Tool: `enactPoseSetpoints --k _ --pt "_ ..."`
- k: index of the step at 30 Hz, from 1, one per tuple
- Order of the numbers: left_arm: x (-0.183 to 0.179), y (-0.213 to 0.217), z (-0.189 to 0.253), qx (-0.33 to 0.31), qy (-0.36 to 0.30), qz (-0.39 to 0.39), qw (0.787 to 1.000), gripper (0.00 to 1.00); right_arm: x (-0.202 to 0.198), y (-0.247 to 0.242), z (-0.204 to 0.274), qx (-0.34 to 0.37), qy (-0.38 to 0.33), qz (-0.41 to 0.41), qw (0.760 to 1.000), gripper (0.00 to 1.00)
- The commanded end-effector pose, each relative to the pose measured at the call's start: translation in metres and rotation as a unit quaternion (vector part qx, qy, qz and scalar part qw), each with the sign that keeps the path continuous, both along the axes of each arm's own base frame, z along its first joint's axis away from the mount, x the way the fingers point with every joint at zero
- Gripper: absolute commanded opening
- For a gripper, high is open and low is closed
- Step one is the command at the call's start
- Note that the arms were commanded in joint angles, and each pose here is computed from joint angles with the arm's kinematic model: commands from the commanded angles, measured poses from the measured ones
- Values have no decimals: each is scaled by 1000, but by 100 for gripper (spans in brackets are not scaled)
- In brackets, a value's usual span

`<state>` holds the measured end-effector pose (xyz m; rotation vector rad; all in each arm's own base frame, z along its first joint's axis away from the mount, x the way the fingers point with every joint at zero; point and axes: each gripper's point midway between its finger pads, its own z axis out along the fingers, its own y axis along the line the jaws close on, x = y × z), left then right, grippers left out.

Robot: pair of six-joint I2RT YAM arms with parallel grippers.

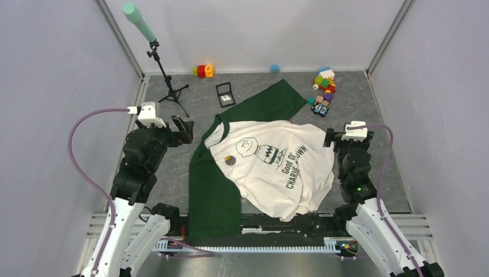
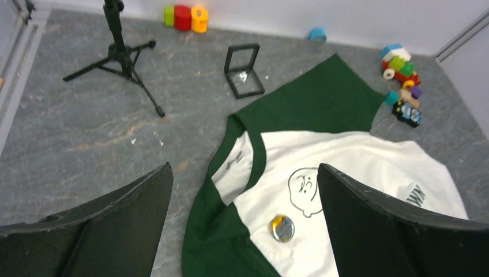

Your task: Pin the brooch onto the clothing

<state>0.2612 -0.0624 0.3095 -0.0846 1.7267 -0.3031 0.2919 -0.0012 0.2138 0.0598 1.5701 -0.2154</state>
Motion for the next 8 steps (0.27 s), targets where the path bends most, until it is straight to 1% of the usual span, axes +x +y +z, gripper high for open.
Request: enactPoseSetpoints --k 1,8 --pt "1 7 -3 9 -2 17 1000 100 -3 -10 28 5 -49 -28 998 98" --pt "3 13 -9 -1 7 35 999 100 -4 -10 30 8 -45 -26 999 98"
